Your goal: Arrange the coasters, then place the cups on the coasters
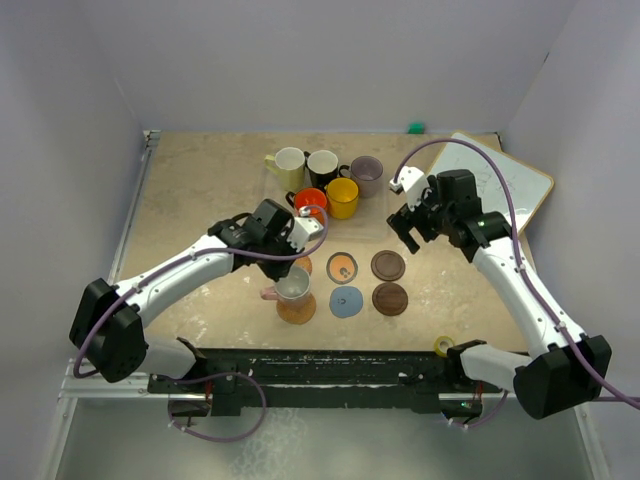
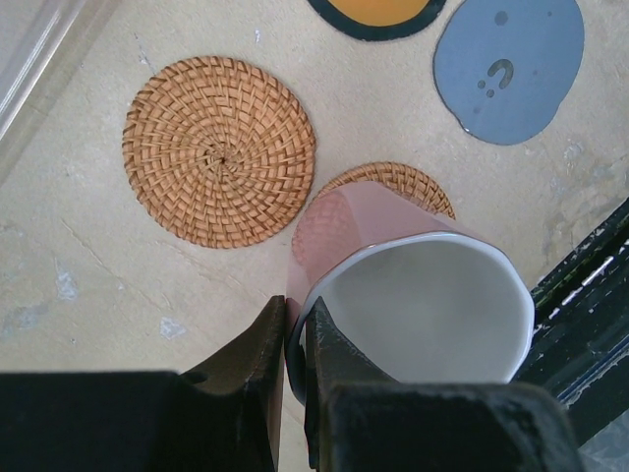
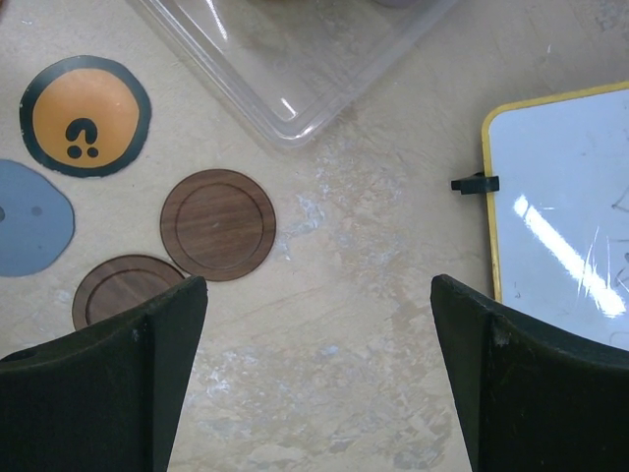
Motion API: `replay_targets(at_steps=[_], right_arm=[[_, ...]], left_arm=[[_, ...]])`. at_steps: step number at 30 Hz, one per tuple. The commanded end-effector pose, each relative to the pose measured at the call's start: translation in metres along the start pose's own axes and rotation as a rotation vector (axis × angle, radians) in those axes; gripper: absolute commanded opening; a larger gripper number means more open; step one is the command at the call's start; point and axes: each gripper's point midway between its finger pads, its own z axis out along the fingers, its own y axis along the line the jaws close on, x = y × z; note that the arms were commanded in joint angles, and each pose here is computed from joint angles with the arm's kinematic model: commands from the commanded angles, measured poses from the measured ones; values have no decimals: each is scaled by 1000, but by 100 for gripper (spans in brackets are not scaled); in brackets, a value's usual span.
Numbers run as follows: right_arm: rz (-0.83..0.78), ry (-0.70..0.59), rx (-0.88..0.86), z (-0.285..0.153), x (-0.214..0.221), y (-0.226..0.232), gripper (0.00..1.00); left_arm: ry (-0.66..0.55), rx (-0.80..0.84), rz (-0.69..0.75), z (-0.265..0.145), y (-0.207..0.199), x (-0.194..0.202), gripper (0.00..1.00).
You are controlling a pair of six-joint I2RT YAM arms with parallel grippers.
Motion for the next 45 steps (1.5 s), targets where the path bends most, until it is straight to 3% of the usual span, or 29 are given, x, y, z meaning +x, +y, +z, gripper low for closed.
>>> replay_targets(at_steps=[1, 23, 32, 41, 45], right_arm=[[-17, -14, 28, 1, -4, -6, 97], [-21, 2, 27, 4, -1, -7, 97], [-23, 2, 30, 4, -1, -8, 97], [-24, 7, 34, 5, 0, -8, 97], [-24, 8, 33, 5, 0, -8, 97]], left_arm=[[-90, 23, 13, -6, -8, -22, 3], [-68, 23, 39, -3, -12, -16, 4], [-50, 31, 48, -3, -15, -13, 15], [-25, 49, 67, -4, -17, -8, 18], [-45, 72, 84, -13, -22, -16, 26]])
